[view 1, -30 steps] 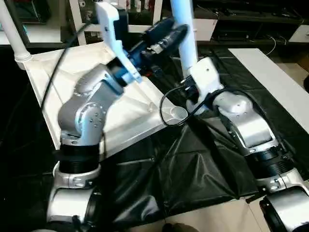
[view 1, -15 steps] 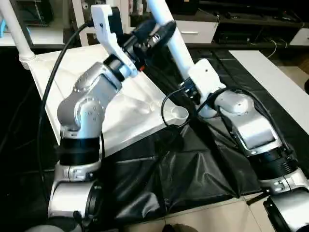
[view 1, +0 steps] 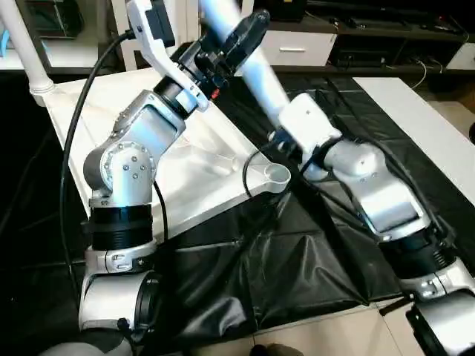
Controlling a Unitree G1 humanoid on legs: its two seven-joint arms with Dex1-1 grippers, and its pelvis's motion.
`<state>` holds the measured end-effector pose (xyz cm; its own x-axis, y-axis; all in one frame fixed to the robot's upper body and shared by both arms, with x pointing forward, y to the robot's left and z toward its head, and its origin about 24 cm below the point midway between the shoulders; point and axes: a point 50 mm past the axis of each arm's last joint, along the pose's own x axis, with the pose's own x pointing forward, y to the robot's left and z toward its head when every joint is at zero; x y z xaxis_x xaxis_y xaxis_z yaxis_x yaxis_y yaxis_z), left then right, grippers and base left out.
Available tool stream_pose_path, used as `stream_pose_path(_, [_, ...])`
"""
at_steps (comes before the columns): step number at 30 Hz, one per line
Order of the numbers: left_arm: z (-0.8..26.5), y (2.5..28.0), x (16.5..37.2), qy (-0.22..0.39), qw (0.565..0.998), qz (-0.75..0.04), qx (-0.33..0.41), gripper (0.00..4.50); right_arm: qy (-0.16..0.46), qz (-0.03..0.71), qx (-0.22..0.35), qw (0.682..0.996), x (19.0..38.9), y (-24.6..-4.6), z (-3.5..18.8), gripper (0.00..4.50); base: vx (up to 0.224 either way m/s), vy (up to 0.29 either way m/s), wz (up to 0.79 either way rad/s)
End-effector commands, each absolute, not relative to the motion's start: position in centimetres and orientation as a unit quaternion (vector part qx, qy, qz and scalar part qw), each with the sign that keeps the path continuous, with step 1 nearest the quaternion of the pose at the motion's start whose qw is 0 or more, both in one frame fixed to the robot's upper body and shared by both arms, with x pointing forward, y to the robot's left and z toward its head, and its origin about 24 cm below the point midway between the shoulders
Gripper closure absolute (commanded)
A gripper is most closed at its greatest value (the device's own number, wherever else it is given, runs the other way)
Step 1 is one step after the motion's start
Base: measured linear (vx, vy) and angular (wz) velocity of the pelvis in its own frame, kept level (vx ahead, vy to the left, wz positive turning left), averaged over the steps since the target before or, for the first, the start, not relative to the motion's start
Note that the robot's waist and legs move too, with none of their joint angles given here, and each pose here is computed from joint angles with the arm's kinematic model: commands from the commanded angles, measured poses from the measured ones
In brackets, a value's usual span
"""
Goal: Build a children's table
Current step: Insert table leg to table base
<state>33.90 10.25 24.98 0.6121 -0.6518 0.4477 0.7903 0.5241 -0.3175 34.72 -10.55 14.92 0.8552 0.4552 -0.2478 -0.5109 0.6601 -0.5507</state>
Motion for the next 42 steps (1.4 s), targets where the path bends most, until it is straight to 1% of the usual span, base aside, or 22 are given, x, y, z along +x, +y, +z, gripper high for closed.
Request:
stream_pose_path(1, [25.3,9.3,33.7,-0.131,0.857,-0.437,-0.239,0.29,0.032,0.262,-0.331,0.906,34.6,-10.9,15.5,2.70,0.000,0.000,0.00])
stream_pose_path(2, [25.2,9.4,33.8,-0.128,0.858,-0.433,-0.246,0.36,0.031,0.262,-0.332,0.906,34.6,-10.9,15.5,2.70,0.000,0.000,0.00])
stream_pose_path(4, [25.2,9.7,34.0,-0.129,0.861,-0.420,-0.255,0.36,0.030,0.260,-0.333,0.906,34.7,-11.0,15.5,2.70,0.000,0.000,0.00])
stream_pose_path(5, [25.3,9.8,34.1,-0.130,0.861,-0.418,-0.259,0.50,0.029,0.258,-0.334,0.906,34.7,-11.0,15.6,2.70,0.000,0.000,0.00])
stream_pose_path(6, [25.3,9.8,34.1,-0.130,0.861,-0.416,-0.262,0.76,0.027,0.256,-0.334,0.907,34.8,-11.1,15.6,2.70,0.000,0.000,0.00])
stream_pose_path(9, [25.5,10.2,34.3,-0.136,0.862,-0.406,-0.272,0.76,0.023,0.250,-0.335,0.908,34.8,-11.2,15.8,2.70,0.000,0.000,0.00])
stream_pose_path(11, [25.6,10.3,34.3,-0.138,0.862,-0.404,-0.274,0.84,0.021,0.249,-0.336,0.908,34.9,-11.2,15.9,2.70,0.000,0.000,0.00])
stream_pose_path(12, [25.6,10.3,34.3,-0.139,0.860,-0.405,-0.278,1.15,0.021,0.249,-0.337,0.908,34.9,-11.2,15.9,2.70,0.000,0.000,0.00])
stream_pose_path(15, [25.7,10.4,34.3,-0.139,0.860,-0.404,-0.278,1.20,0.019,0.250,-0.338,0.907,34.8,-11.1,15.9,2.70,0.000,0.000,0.00])
stream_pose_path(18, [25.7,10.5,34.4,-0.141,0.860,-0.397,-0.287,1.59,0.015,0.248,-0.339,0.907,34.9,-11.1,16.0,2.70,0.000,0.000,0.00])
stream_pose_path(20, [25.7,10.6,34.4,-0.141,0.861,-0.395,-0.287,1.64,0.014,0.246,-0.340,0.908,34.9,-11.1,16.0,2.70,0.000,0.000,0.00])
stream_pose_path(21, [25.7,10.6,34.4,-0.141,0.863,-0.393,-0.284,1.78,0.013,0.246,-0.340,0.908,34.9,-11.1,16.1,2.70,0.000,0.000,0.00])
stream_pose_path(22, [25.7,10.6,34.4,-0.141,0.863,-0.393,-0.283,1.78,0.012,0.245,-0.340,0.908,34.9,-11.1,16.1,2.70,0.000,0.000,0.00])
stream_pose_path(23, [25.7,10.6,34.4,-0.143,0.865,-0.390,-0.281,1.94,0.011,0.244,-0.341,0.908,34.9,-11.1,16.1,2.70,0.000,0.000,0.00])
stream_pose_path(26, [25.9,10.8,34.4,-0.150,0.867,-0.382,-0.281,2.08,0.008,0.241,-0.342,0.908,34.9,-11.1,16.2,2.71,0.000,0.000,0.00])
stream_pose_path(31, [26.3,10.9,34.4,-0.162,0.867,-0.379,-0.279,2.68,0.002,0.237,-0.344,0.909,35.0,-11.1,16.4,2.71,0.000,0.000,0.00])
stream_pose_path(32, [26.3,10.9,34.4,-0.162,0.867,-0.379,-0.279,2.68,0.002,0.237,-0.344,0.909,35.0,-11.1,16.4,2.71,0.000,0.000,0.00])
stream_pose_path(33, [26.5,10.9,34.3,-0.166,0.866,-0.382,-0.277,2.85,0.000,0.235,-0.345,0.909,35.1,-11.1,16.5,2.71,0.000,0.000,0.00])
stream_pose_path(37, [26.7,10.8,34.2,-0.174,0.869,-0.384,-0.258,2.95,-0.005,0.232,-0.349,0.908,35.1,-11.1,16.6,2.71,0.000,0.000,0.00])
stream_pose_path(40, [26.9,10.7,34.1,-0.181,0.868,-0.383,-0.260,2.96,-0.009,0.226,-0.353,0.908,35.2,-11.1,16.7,2.71,0.000,0.000,0.00])
stream_pose_path(41, [27.1,10.7,34.0,-0.186,0.868,-0.384,-0.254,2.96,-0.014,0.233,-0.350,0.907,35.2,-11.0,16.8,2.15,0.000,0.000,0.00])
stream_pose_path(42, [27.4,10.6,33.9,-0.200,0.870,-0.382,-0.239,2.96,-0.022,0.234,-0.350,0.907,35.2,-10.9,16.9,2.01,0.000,0.000,0.00])
